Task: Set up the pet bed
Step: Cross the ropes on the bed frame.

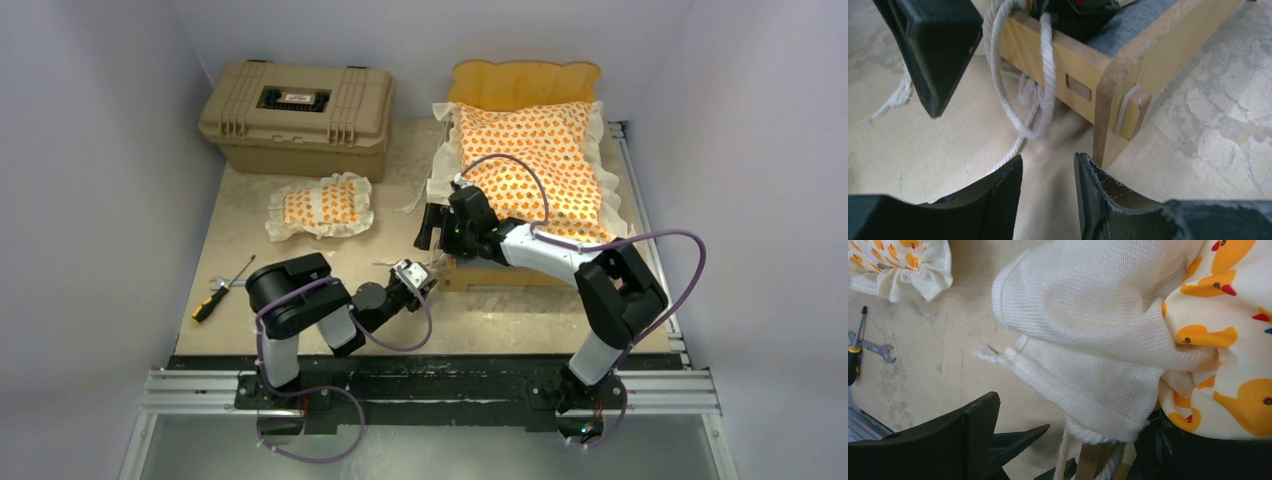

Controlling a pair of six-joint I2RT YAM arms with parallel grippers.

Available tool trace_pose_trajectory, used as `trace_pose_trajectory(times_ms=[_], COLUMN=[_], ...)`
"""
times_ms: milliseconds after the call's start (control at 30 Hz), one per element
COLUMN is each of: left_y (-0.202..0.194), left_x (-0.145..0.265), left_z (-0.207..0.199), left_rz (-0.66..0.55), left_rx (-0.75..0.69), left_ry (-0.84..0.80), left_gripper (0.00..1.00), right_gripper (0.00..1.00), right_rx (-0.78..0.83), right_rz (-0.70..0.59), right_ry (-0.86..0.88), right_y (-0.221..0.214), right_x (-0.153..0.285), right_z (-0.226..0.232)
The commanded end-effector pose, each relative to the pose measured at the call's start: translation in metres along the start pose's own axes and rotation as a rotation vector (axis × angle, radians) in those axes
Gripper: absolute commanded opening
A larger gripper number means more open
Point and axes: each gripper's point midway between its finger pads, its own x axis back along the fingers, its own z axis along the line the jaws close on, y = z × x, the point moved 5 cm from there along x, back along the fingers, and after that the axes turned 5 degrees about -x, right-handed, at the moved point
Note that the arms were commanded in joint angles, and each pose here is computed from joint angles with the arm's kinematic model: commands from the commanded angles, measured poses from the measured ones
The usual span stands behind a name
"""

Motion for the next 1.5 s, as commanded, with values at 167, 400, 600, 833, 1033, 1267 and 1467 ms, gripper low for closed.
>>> trace_pose_trajectory(times_ms=[167, 400, 600, 833, 1033, 1267, 1467], left_y=[0.068, 0.070, 0.080, 0.099, 0.101, 0.106, 0.104], left_x=[-0.025, -0.033, -0.030, -0.020, -0.021, -0.025, -0.026], left_z=[0.012, 0.012, 0.008, 0.005, 0.006, 0.009, 0.010], left_rz=[-0.326, -0.336, -0.368, -0.425, -0.342, -0.251, -0.186], left_rx=[-0.037, -0.055, -0.055, -0.045, -0.054, -0.079, -0.094], left_ry=[0.084, 0.094, 0.054, 0.009, -0.004, -0.007, -0.011], left_gripper=[0.36, 0.20, 0.00, 0.00, 0.00, 0.00, 0.00], right_gripper=[0.99, 0.99, 0.99, 0.99, 0.99, 0.99, 0.99], right_rx=[0.000, 0.001, -0.001, -0.005, -0.011, -0.019, -0.030], right_rz=[0.038, 0.041, 0.036, 0.018, -0.029, -0.074, -0.120], right_ry=[-0.006, -0.004, 0.000, 0.017, 0.014, -0.002, 0.008], right_y=[-0.007, -0.007, -0.006, 0.000, 0.017, 0.033, 0.044], right_x=[-0.005, -0.004, -0.001, 0.006, 0.022, 0.042, 0.062], right_z=[-0.008, -0.008, -0.007, 0.000, 0.012, 0.021, 0.028])
